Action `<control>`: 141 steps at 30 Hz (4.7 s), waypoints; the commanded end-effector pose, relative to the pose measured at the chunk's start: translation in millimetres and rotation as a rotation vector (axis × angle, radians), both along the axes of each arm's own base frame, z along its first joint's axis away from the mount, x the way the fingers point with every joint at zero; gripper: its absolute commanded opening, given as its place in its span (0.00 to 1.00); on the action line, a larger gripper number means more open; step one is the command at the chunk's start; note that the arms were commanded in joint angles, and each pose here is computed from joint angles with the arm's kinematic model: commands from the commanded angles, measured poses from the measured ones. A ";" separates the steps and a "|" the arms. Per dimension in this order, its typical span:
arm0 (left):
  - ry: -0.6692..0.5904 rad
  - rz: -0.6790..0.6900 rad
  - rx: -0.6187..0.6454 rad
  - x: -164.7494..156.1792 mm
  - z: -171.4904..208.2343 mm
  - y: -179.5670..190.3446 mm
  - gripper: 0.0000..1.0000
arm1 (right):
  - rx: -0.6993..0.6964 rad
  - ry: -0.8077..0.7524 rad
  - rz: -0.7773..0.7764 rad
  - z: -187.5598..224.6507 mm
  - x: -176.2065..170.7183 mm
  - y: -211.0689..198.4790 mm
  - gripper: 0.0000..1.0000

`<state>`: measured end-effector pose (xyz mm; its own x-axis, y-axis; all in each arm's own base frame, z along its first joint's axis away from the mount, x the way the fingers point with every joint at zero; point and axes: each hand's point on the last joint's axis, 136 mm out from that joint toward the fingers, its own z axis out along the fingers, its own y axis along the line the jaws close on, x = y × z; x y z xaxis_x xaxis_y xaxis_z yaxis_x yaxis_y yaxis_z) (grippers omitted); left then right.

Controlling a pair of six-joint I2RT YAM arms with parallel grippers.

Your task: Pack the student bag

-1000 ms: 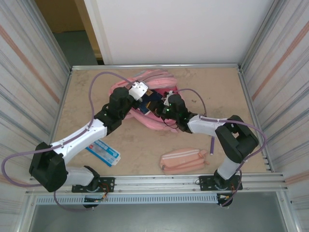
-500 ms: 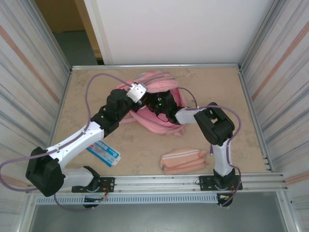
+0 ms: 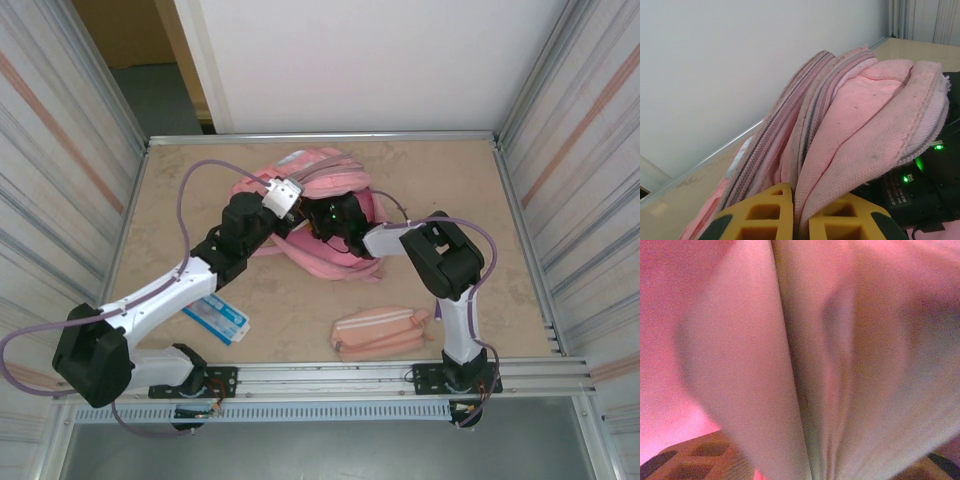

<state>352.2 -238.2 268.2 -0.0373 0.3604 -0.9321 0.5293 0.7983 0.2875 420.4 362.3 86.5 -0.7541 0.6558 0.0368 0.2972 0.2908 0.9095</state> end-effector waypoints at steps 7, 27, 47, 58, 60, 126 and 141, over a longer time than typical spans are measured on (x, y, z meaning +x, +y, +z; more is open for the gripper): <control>-0.067 0.082 -0.070 14.4 9.4 9.1 0.00 | -0.262 0.001 0.043 5.5 -27.5 -56.4 0.60; 0.588 0.030 -0.359 -65.3 -77.9 11.6 0.52 | -0.882 -0.224 0.151 57.9 -127.3 -195.6 0.62; 1.083 0.530 -0.632 -11.3 -147.1 134.1 0.81 | -0.907 -0.319 0.396 61.9 -129.3 -117.2 0.61; 0.954 0.611 -0.629 77.6 -180.2 147.5 0.73 | -0.897 -0.292 0.447 33.2 -139.0 -86.2 0.61; 0.962 0.561 -0.635 87.8 -182.5 138.7 0.65 | -0.905 -0.288 0.444 28.7 -140.6 -87.6 0.61; 1.156 0.518 -0.886 -49.5 -121.3 51.7 0.00 | -0.825 -0.584 0.533 -13.5 -112.0 44.8 0.54; 1.094 0.545 -0.873 -44.0 -121.8 59.0 0.00 | -0.821 -0.642 0.543 -3.7 -113.6 33.2 0.00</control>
